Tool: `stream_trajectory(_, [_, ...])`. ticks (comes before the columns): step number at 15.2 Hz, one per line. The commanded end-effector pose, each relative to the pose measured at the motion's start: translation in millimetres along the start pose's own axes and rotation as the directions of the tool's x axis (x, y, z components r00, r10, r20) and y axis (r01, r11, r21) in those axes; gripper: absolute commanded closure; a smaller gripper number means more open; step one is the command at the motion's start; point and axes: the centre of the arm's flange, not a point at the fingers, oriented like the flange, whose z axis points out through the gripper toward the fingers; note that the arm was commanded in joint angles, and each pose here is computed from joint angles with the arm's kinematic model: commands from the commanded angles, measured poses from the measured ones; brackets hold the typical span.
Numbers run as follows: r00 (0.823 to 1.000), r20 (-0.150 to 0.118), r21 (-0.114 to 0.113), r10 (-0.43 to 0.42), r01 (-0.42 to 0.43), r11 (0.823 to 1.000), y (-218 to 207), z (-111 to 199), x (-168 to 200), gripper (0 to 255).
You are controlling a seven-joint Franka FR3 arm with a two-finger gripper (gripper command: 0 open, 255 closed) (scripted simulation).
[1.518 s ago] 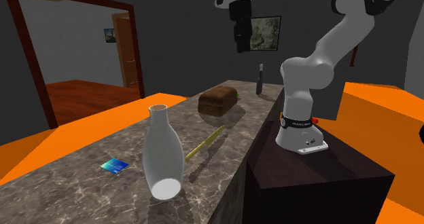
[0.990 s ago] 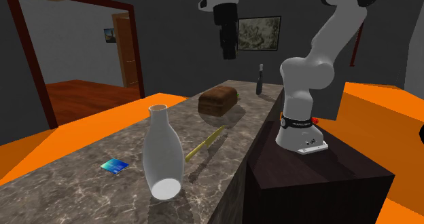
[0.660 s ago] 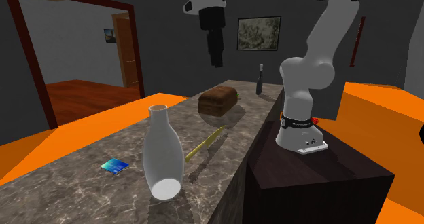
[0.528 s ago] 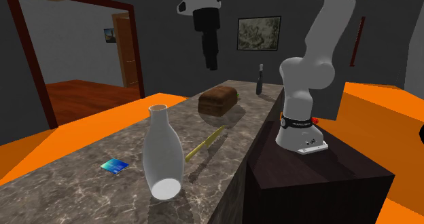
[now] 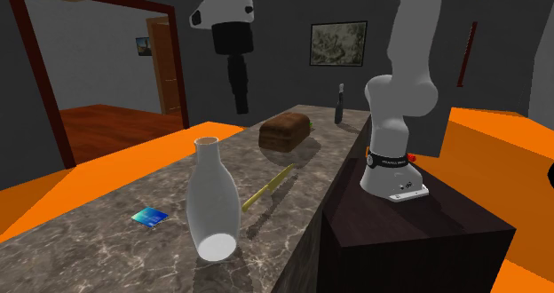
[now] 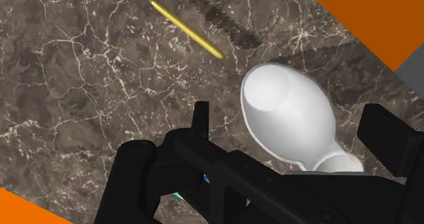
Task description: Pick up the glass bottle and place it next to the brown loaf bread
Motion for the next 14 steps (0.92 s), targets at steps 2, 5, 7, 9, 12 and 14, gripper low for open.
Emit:
stream_trajectory(2, [1.000, -0.005, -0.008, -0.012, 0.012, 1.000, -25.7, 8.9, 29.3, 0])
stream_trajectory(5, [1.000, -0.010, -0.018, -0.023, 0.023, 1.000, -50.5, 18.3, 59.0, 0])
stream_trajectory(7, [0.999, -0.013, -0.023, -0.031, 0.030, 0.999, -65.8, 24.1, 77.0, 0])
stream_trajectory(9, [0.999, -0.013, -0.023, -0.031, 0.030, 0.999, -65.5, 34.7, 77.1, 0])
stream_trajectory(12, [0.999, -0.013, -0.023, -0.031, 0.030, 0.999, -65.2, 50.5, 77.3, 0])
stream_trajectory(14, [0.999, -0.013, -0.023, -0.031, 0.030, 0.999, -64.9, 61.0, 77.5, 0])
